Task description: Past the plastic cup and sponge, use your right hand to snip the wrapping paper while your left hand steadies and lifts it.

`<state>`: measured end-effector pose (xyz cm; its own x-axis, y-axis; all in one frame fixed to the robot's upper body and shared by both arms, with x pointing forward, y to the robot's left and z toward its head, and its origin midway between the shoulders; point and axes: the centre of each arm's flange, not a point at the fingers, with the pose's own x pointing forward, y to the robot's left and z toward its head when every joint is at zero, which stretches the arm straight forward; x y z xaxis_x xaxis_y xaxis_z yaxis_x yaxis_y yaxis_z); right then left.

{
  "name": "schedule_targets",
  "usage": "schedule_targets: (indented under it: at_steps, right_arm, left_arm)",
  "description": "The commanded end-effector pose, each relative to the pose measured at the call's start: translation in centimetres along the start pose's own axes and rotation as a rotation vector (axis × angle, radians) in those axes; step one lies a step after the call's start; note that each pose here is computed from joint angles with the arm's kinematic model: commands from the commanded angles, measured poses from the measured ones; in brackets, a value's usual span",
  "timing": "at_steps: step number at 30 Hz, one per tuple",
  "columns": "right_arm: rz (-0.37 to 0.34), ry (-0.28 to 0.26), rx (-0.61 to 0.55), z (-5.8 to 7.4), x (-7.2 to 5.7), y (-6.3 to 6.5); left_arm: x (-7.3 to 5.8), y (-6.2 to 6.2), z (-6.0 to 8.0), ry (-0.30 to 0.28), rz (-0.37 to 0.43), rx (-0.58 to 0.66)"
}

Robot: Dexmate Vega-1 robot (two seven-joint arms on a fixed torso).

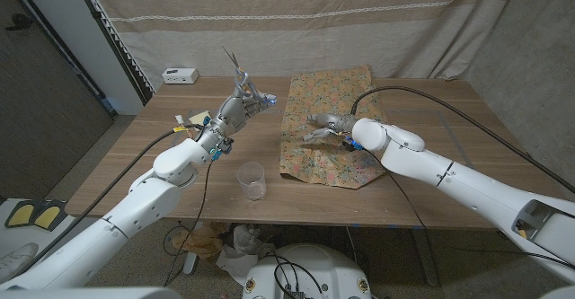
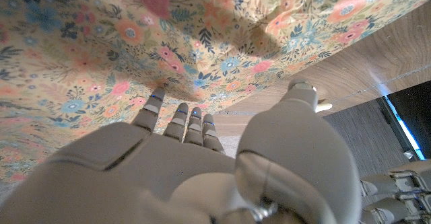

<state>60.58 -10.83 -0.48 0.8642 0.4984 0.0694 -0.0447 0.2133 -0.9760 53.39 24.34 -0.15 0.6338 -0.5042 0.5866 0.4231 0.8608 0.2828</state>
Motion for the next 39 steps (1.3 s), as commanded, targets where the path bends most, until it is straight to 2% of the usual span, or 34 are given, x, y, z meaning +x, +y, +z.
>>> schedule_targets:
  at_steps: [1,17,21,34,39]
  right_arm:
    - [0.056,0.044,-0.052,-0.1,0.6,0.3]
    - [0.088,0.069,-0.089,0.0,1.1,0.7]
    - [0.064,0.072,-0.107,0.1,1.2,1.0]
    - [0.075,0.067,-0.126,0.2,2.0,1.9]
    - [0.048,0.06,-0.118,0.3,2.0,2.0]
  left_arm:
    - [0.2,0.2,-0.2,0.002,0.002,-0.003]
    - [0.4,0.4,-0.3,0.004,0.0,-0.004]
    - [0.3,0.3,-0.4,0.004,0.0,-0.008]
    - [0.2,0.5,-0.6,0.006,0.004,-0.009]
    - [0.2,0.6,-0.6,0.006,0.006,-0.01]
